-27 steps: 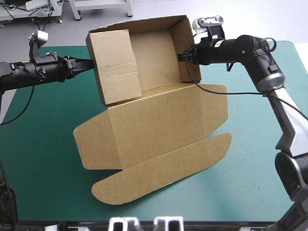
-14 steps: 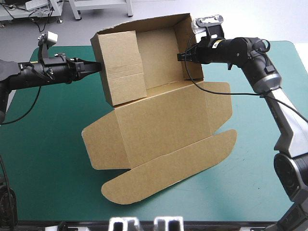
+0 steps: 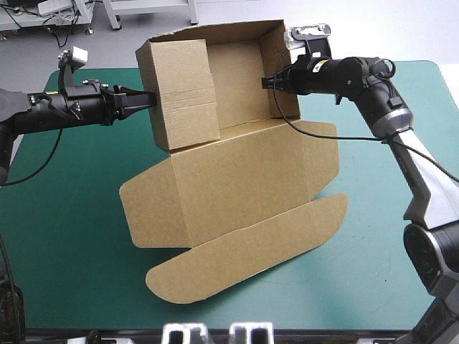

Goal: Fold the box

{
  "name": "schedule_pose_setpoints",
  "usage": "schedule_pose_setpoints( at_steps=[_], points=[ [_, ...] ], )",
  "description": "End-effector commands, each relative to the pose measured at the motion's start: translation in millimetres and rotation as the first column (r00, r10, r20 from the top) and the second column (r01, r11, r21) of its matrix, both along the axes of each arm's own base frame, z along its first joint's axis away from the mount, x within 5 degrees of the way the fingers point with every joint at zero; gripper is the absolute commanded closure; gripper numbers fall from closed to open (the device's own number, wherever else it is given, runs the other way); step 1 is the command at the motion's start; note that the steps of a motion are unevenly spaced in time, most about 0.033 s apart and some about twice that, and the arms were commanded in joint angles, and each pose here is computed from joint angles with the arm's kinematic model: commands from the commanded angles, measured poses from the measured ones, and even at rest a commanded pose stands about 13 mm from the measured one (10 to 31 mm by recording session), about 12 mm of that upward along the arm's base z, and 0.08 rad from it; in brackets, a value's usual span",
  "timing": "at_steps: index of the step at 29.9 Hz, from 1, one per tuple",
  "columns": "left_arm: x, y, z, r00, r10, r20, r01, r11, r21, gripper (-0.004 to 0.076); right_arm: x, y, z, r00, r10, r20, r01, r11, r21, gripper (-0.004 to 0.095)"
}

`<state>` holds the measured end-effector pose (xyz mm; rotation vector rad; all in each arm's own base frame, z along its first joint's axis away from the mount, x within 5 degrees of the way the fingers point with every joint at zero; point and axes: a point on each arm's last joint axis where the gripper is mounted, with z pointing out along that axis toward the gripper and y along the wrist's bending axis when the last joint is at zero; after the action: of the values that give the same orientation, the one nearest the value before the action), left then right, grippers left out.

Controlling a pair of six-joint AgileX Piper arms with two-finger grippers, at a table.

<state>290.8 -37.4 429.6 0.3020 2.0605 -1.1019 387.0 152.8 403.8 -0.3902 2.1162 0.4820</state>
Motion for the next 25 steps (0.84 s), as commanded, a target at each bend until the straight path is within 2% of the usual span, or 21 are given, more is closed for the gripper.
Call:
schedule_pose_setpoints(
  at_steps=[1, 16, 21, 25],
  points=[
    [-21.2, -12.7, 24.6, 0.993, -0.103, 0.050, 0.107, 0.991, -0.077, 0.0400, -14.8, 4.1, 38.3, 0.995, -0.018, 0.102, 0.003, 0.989, 0.148, 0.0908],
    [-22.5, -13.0, 26.1, 0.993, -0.104, 0.055, 0.109, 0.991, -0.082, 0.0399, -13.5, 4.4, 40.2, 0.991, -0.032, 0.130, 0.012, 0.989, 0.149, 0.0908],
    [-26.3, -13.6, 29.2, 0.992, -0.105, 0.067, 0.110, 0.991, -0.082, 0.0399, -11.7, 0.4, 38.7, 0.989, -0.061, 0.132, 0.046, 0.992, 0.116, 0.0908],
    [-25.8, -13.1, 28.4, 0.992, -0.101, 0.071, 0.106, 0.992, -0.068, 0.0400, -12.4, 1.9, 38.9, 0.991, -0.059, 0.120, 0.043, 0.990, 0.138, 0.0908]
  ],
)
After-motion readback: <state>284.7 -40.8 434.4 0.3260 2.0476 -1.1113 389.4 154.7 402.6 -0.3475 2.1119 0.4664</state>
